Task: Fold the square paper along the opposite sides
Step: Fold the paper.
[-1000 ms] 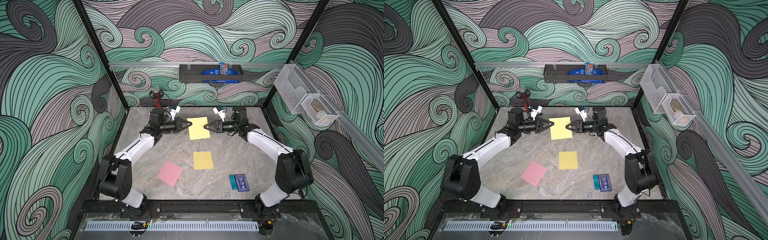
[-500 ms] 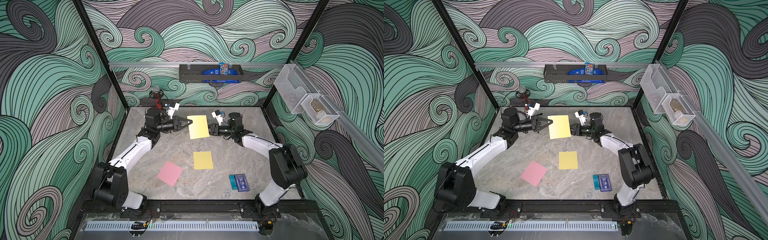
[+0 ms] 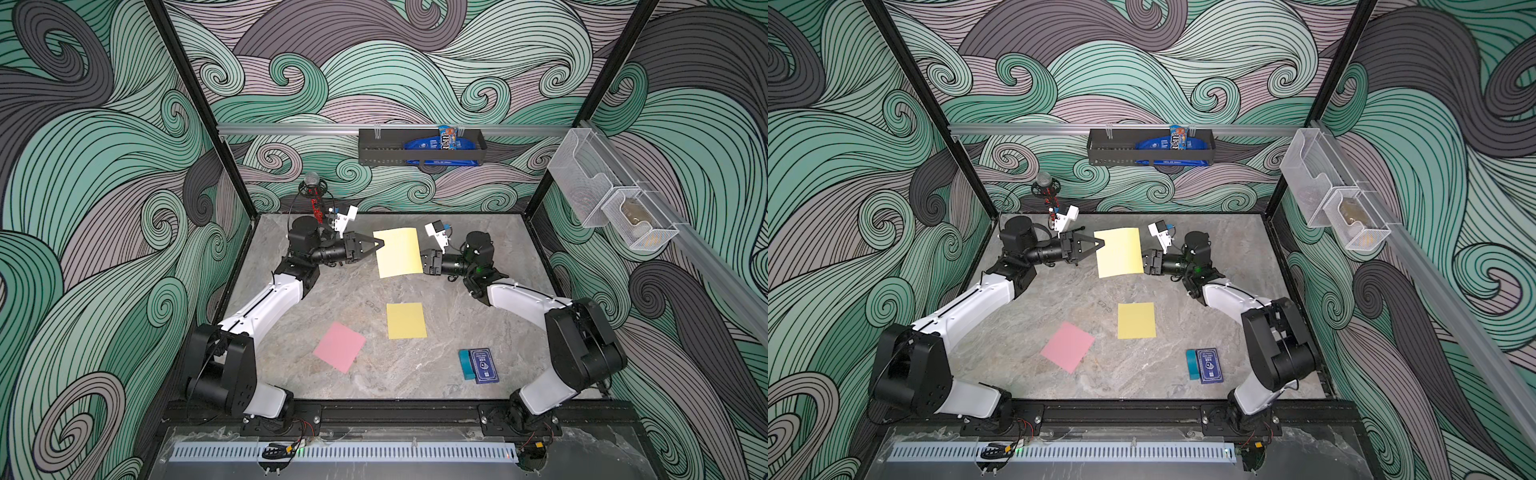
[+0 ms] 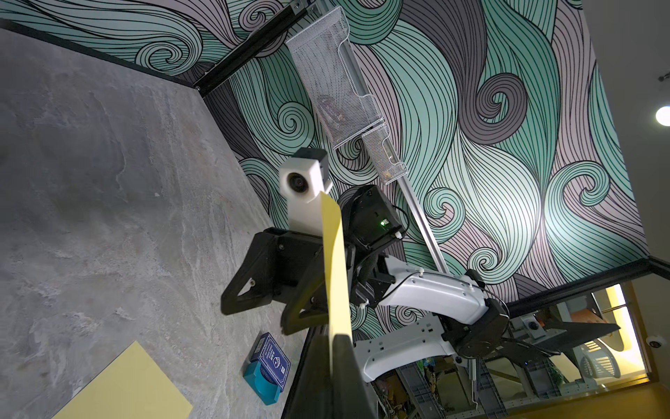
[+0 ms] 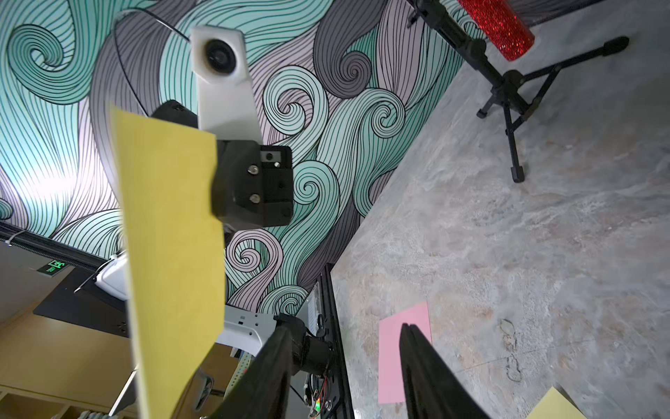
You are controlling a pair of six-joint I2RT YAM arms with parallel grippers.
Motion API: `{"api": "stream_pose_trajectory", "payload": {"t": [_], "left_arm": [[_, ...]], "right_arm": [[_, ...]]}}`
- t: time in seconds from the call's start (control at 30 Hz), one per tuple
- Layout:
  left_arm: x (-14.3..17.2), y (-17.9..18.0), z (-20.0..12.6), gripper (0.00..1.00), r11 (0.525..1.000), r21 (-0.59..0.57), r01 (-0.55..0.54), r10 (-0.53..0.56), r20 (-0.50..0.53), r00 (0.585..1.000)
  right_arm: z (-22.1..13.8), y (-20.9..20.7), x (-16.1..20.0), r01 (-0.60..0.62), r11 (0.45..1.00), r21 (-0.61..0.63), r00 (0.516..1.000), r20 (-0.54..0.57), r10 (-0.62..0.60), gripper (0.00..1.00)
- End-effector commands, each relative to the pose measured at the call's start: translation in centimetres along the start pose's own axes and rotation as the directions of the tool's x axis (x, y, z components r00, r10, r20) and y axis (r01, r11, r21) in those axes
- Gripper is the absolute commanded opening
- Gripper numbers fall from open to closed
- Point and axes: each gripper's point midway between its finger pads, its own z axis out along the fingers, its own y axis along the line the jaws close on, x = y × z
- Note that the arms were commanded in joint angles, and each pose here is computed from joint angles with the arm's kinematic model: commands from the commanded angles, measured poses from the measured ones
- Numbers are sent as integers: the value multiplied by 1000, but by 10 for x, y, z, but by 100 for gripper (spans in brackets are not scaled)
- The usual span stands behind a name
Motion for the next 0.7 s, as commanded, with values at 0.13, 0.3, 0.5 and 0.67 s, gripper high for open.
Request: {"api": "stream_pose_trajectory", "payload": {"t": [0.13, 0.3, 0.5, 0.67], "left_arm": [[-3, -1, -3, 0, 999, 4, -49, 49, 5, 999], [-4, 0, -2, 0, 999, 5, -47, 47, 2, 999], [-2, 1, -3, 0, 999, -5, -54, 54, 1, 999], [-1, 0, -4, 0, 998, -6, -67, 67, 0, 998]], "right_arm": [[-18, 32, -12, 56, 998, -32, 998, 43, -55, 52], [-16, 49, -9, 68, 996, -65, 997, 48, -65, 53], [-12, 68, -7, 76, 991, -111, 996, 55, -70, 66], [-12, 63, -9, 67, 994, -88, 996, 63, -62, 75]]}}
